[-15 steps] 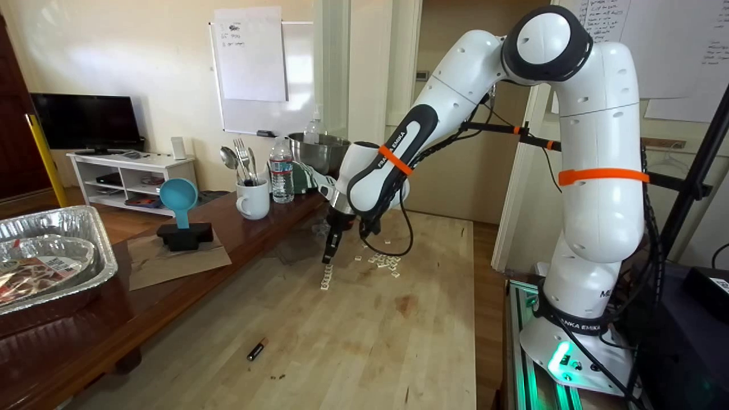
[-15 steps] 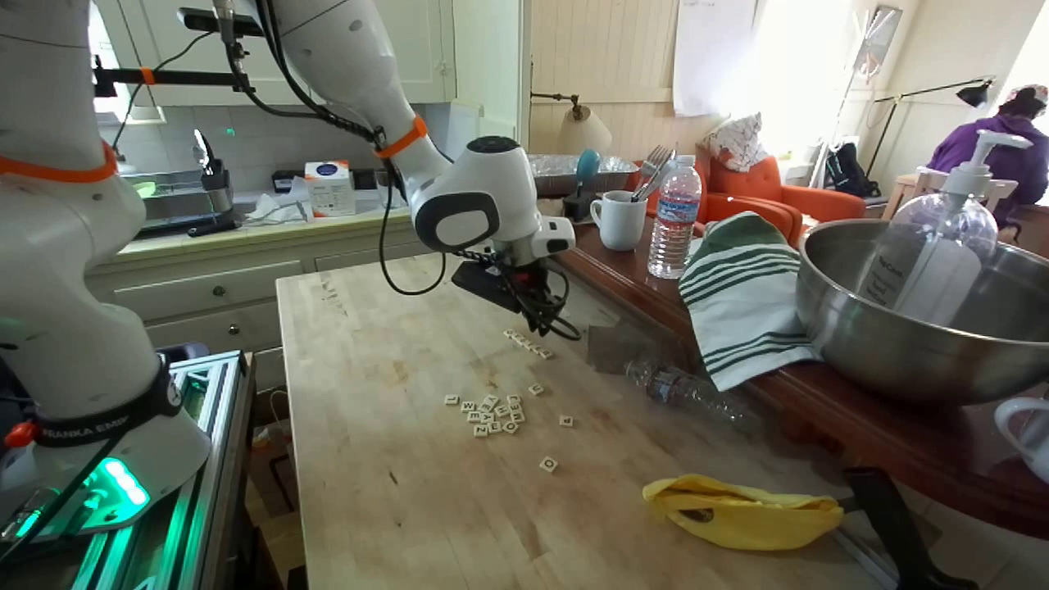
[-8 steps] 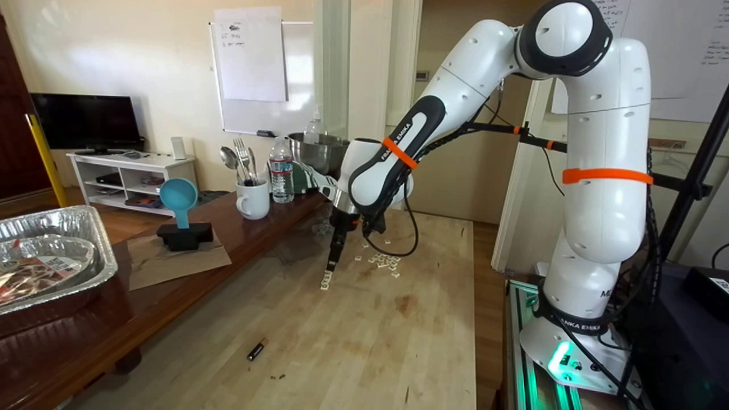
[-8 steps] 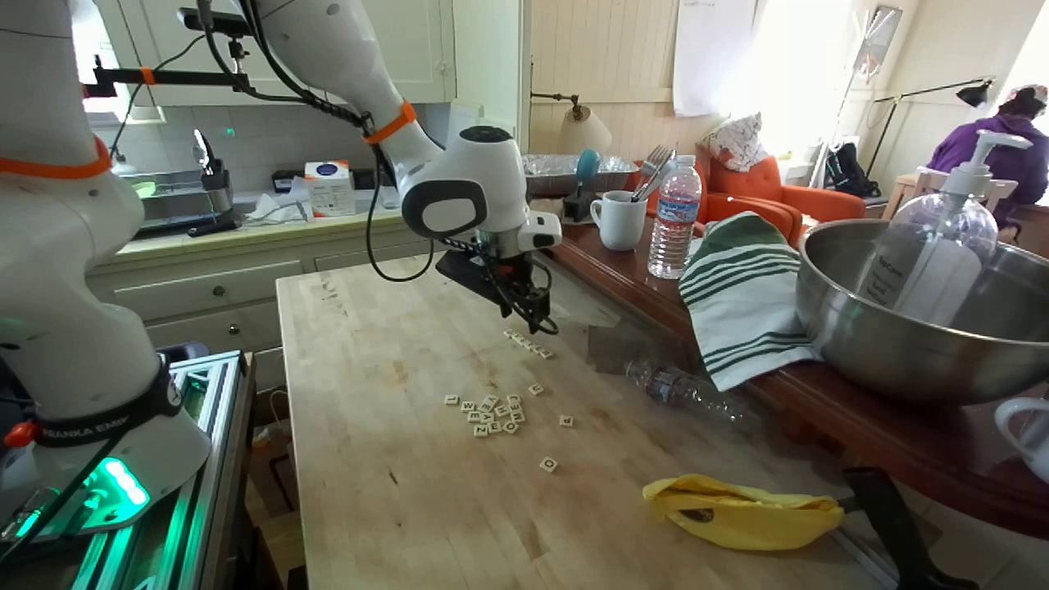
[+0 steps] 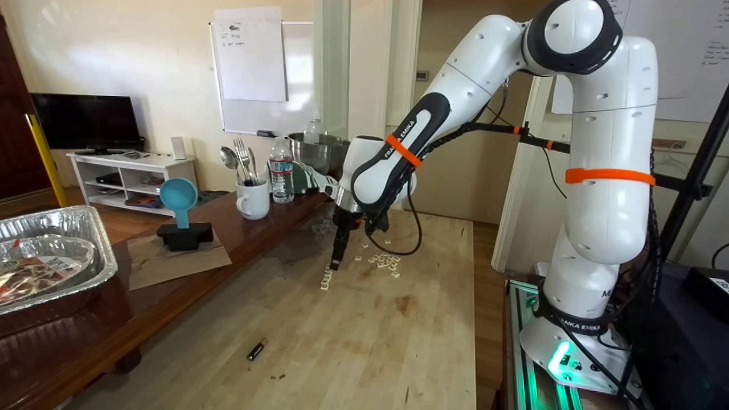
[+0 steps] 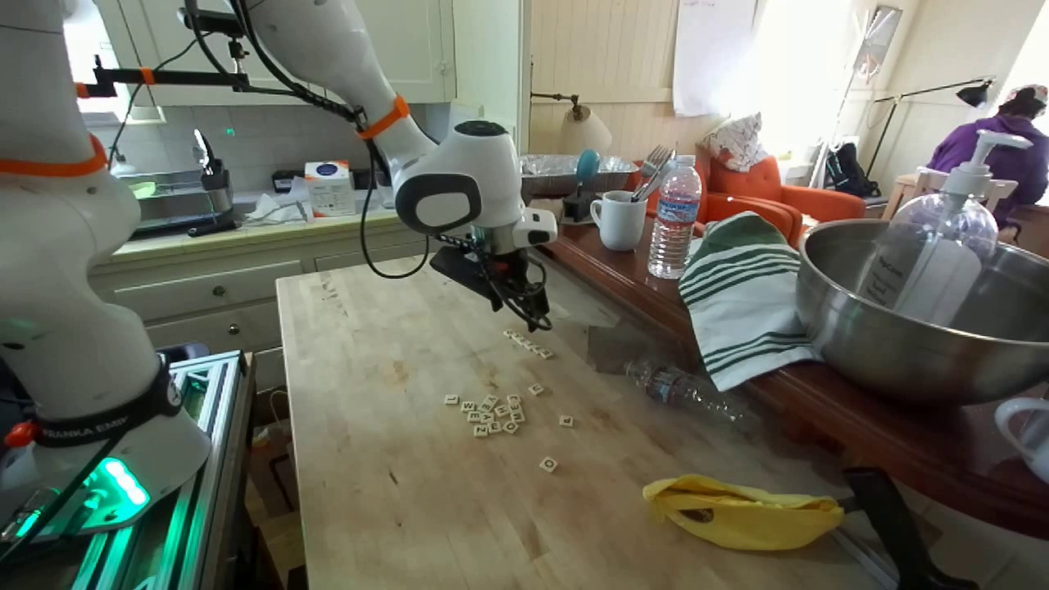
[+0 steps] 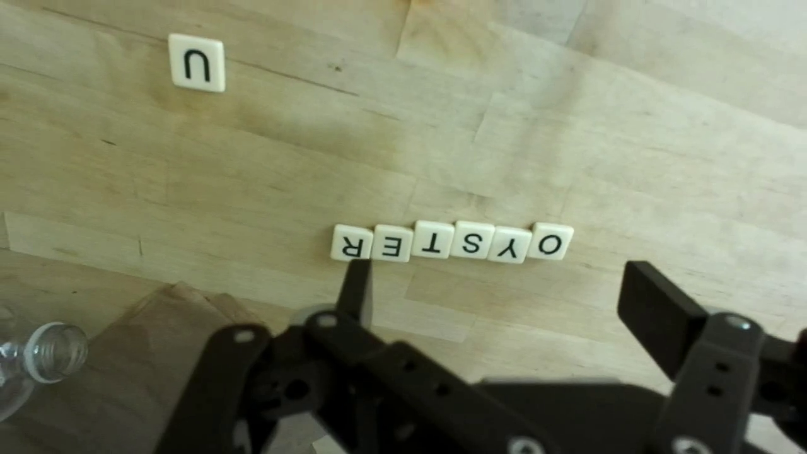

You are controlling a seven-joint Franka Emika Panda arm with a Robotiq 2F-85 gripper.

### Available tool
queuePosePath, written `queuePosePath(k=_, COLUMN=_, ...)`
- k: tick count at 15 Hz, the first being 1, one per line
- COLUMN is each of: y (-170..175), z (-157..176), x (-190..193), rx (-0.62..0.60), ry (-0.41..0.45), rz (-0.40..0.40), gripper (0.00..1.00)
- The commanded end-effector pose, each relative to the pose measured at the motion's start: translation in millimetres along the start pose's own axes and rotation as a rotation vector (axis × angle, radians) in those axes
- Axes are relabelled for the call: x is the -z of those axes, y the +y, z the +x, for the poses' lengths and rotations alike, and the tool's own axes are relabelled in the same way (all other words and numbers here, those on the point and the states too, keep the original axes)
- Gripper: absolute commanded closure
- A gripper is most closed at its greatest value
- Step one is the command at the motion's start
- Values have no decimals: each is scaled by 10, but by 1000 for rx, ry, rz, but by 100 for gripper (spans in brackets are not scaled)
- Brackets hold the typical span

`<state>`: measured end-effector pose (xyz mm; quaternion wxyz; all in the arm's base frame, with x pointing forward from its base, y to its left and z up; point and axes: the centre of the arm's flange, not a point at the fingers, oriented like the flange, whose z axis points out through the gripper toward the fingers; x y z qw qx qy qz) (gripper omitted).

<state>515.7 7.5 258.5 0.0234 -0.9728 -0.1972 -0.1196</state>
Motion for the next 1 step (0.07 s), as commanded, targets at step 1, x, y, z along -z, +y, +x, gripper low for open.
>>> queuePosePath(k=1, y=0, z=-4, x=3, rx=-1, ry=0, rz=-1, gripper=0)
